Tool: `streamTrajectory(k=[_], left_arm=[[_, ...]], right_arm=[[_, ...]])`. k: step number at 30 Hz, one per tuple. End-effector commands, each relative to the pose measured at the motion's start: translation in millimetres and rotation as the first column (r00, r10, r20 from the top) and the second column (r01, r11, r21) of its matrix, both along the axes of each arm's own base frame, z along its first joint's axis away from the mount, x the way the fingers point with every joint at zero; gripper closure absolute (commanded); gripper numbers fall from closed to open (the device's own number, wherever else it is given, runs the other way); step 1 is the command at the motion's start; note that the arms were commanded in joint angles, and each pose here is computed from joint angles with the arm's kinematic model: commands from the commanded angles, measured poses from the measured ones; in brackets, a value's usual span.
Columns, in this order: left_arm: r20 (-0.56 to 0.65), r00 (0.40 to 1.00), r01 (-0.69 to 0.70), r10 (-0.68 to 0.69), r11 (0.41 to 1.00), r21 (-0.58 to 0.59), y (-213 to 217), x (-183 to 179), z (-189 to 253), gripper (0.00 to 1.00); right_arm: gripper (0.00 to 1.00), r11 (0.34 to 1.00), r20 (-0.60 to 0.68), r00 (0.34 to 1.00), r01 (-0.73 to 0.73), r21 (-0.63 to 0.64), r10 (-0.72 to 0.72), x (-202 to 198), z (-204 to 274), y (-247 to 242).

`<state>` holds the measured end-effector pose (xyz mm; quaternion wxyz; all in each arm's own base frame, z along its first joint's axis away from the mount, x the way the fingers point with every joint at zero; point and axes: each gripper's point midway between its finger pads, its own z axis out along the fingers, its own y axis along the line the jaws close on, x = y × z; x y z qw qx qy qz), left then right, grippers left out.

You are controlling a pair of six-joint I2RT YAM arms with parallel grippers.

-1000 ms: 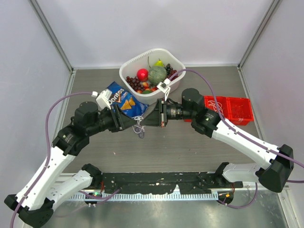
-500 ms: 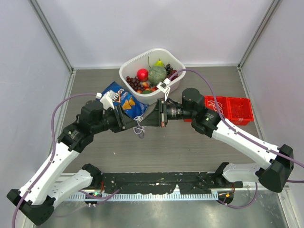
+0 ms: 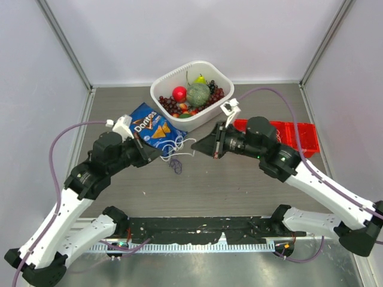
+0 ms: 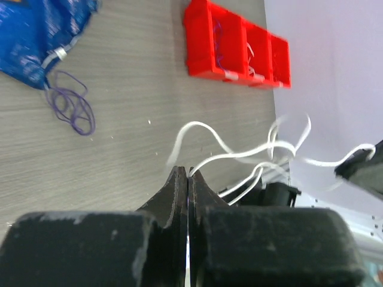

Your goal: Untangle the cables

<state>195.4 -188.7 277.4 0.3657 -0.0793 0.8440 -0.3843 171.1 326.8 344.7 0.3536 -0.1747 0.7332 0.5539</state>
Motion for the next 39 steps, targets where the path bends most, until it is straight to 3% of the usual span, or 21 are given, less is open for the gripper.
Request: streamTrajectory(k=[1, 2, 7, 14, 17, 20, 24, 31, 34, 39], left_arm=[[0.119, 0.970, -0.215, 0.213, 0.977, 0.007, 42, 8, 27, 1.00], [0.127, 0.959, -0.255, 0.252, 0.967, 0.006, 51, 7, 28, 1.00], [0.179, 0.908, -0.382, 0.379, 0.924, -0.018, 83, 1, 37, 1.00], [0.212, 0.871, -0.449, 0.444, 0.893, -0.022, 104, -5, 45, 1.00], [0.230, 0.852, -0.481, 0.470, 0.877, -0.011, 114, -9, 47, 1.00], [0.242, 0.844, -0.494, 0.479, 0.869, 0.002, 120, -11, 48, 1.00], [0.235, 0.859, -0.470, 0.454, 0.883, 0.011, 116, -13, 43, 1.00], [0.219, 0.917, -0.354, 0.334, 0.933, 0.062, 92, -11, 35, 1.00], [0.186, 0.938, -0.313, 0.293, 0.945, 0.093, 84, -11, 27, 1.00], [0.120, 0.969, -0.227, 0.214, 0.968, 0.109, 65, -11, 12, 1.00]], right_arm=[[0.99, 0.902, 0.144, 0.895, 0.430, -0.033, -0.422, 43, 24, -69], [0.99, 0.851, 0.152, 0.844, 0.524, -0.036, -0.514, 54, 22, -85], [0.99, 0.689, 0.172, 0.682, 0.724, -0.025, -0.711, 61, 26, -144], [0.99, 0.510, 0.178, 0.519, 0.855, -0.098, -0.836, 63, 11, -193], [0.99, 0.377, 0.198, 0.395, 0.918, -0.127, -0.897, 60, 8, -227], [0.99, 0.288, 0.215, 0.302, 0.953, -0.095, -0.929, 52, 19, -257], [0.99, 0.225, 0.235, 0.231, 0.973, -0.052, -0.944, 44, 35, -281], [0.99, 0.166, 0.259, 0.162, 0.986, -0.008, -0.952, 34, 56, -305], [0.99, 0.110, 0.271, 0.102, 0.994, 0.015, -0.957, 27, 67, -324], [0.99, 0.074, 0.286, 0.063, 0.997, 0.027, -0.956, 19, 79, -339]])
